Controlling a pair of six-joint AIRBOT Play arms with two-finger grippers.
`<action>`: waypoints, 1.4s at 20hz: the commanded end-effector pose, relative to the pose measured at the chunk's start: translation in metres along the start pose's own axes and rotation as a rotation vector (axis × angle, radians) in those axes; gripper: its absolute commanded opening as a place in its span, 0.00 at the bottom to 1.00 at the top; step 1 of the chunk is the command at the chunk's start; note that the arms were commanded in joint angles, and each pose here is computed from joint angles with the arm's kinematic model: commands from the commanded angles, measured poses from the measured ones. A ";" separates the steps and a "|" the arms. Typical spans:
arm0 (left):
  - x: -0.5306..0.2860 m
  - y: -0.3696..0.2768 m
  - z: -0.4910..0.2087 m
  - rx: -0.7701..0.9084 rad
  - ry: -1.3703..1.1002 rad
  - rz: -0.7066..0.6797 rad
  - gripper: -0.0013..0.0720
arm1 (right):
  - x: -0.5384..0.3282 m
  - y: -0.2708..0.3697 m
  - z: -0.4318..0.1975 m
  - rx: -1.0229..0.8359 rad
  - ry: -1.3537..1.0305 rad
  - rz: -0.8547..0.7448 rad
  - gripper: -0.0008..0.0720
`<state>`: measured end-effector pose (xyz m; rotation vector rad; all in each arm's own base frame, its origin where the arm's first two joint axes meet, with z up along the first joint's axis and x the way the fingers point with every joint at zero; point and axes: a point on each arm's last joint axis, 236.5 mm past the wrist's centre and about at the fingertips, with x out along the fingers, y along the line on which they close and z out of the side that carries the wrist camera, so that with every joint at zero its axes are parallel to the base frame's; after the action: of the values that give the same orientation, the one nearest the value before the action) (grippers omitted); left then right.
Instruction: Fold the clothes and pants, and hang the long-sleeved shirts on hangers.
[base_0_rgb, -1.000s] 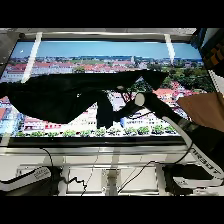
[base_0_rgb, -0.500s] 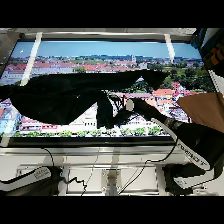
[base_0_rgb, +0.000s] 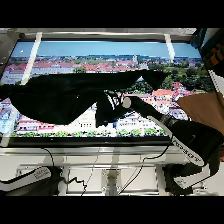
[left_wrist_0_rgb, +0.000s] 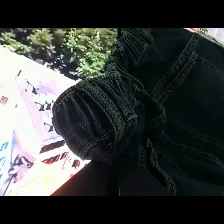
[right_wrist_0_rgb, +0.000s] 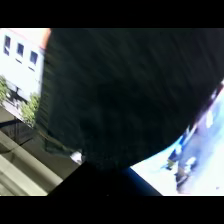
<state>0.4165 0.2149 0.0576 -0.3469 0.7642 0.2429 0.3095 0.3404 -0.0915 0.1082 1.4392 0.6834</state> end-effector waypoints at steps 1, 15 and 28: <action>-0.003 -0.009 0.019 -0.075 -0.077 -0.041 0.07 | -0.036 -0.036 0.021 -0.195 0.015 -0.201 0.05; -0.071 0.016 0.121 -0.123 -0.514 0.090 0.07 | -0.303 -0.259 0.033 0.182 -0.185 -0.625 0.05; -0.047 0.042 -0.003 0.050 0.043 0.196 0.07 | -0.359 -0.190 -0.050 -0.040 -0.015 -0.517 0.04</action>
<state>0.4029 0.2439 0.1108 -0.2628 0.6534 0.3653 0.3652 -0.0194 0.1010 -0.2780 1.3824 0.1995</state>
